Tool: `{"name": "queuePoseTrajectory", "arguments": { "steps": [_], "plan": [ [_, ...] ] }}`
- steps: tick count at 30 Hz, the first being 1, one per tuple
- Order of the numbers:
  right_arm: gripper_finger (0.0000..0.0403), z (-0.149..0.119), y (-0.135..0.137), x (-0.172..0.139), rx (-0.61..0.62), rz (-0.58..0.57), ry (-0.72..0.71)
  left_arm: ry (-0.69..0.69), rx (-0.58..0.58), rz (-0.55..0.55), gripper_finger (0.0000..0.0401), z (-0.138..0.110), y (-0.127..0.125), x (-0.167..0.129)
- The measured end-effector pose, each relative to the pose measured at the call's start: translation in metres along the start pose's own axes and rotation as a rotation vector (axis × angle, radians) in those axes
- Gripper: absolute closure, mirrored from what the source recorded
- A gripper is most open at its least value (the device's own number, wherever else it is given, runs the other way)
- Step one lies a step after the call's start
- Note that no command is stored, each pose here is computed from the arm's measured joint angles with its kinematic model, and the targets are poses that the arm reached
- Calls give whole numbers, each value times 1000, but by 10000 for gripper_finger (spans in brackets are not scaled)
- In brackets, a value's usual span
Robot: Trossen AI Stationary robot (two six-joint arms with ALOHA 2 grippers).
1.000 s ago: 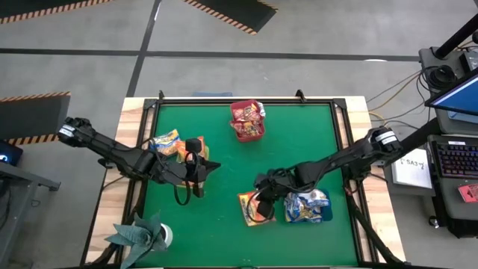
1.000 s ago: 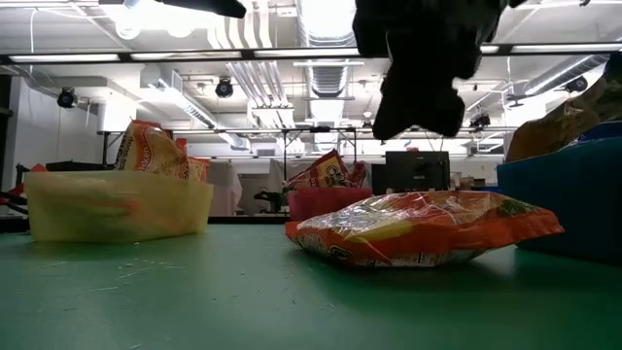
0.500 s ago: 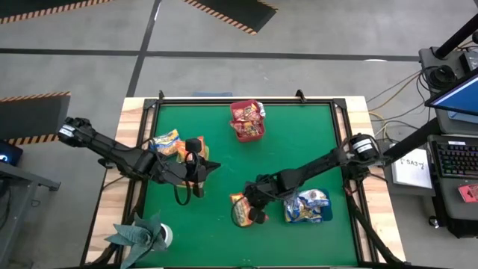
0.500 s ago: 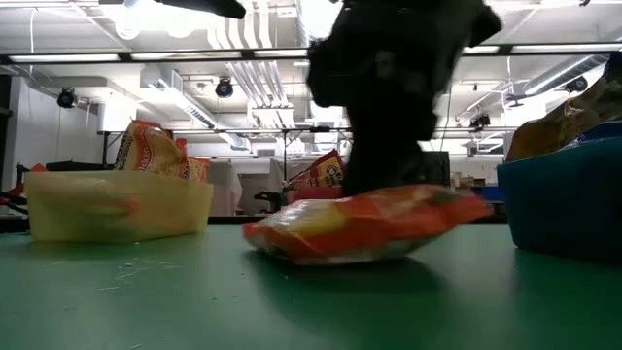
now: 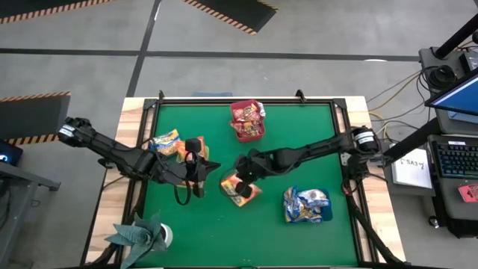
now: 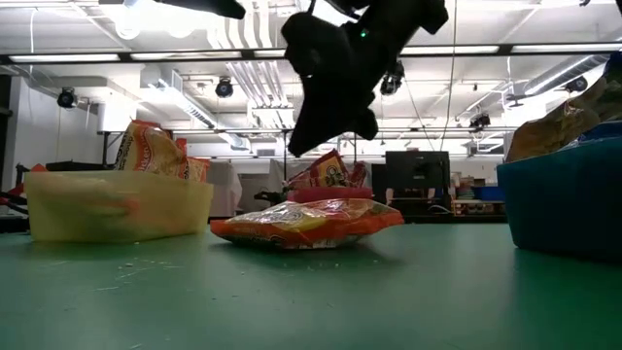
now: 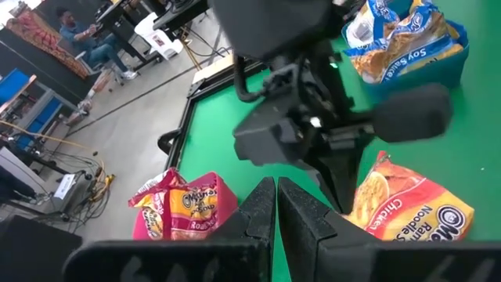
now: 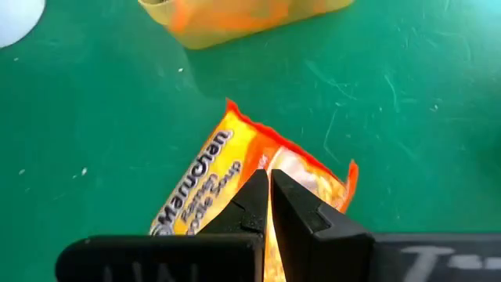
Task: Sort Maruchan noodles
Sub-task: Put the noodle pack into the yellow bin
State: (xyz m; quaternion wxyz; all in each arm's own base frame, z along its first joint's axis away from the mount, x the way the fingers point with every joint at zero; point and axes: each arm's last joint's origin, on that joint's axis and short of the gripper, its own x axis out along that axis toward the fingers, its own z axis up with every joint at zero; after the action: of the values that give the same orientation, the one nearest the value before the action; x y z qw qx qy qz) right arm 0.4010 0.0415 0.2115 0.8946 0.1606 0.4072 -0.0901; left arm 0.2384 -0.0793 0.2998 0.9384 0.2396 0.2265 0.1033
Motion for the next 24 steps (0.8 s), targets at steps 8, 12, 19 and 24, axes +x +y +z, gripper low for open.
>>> {"name": "queuePoseTrajectory", "arguments": {
  "steps": [8,12,19,24],
  "plan": [
    [394,-7,-5,-21,-25,12,47,-1,-85,-4,401,0,0,0],
    [394,-15,-5,-20,-62,6,67,-11,-110,-54,401,1,-5,4],
    [394,-31,-12,-13,-79,-17,115,68,-99,-91,401,-8,-29,31],
    [394,-44,-17,-8,-78,-31,155,149,-44,-103,401,-20,-49,52]
  ]
}}
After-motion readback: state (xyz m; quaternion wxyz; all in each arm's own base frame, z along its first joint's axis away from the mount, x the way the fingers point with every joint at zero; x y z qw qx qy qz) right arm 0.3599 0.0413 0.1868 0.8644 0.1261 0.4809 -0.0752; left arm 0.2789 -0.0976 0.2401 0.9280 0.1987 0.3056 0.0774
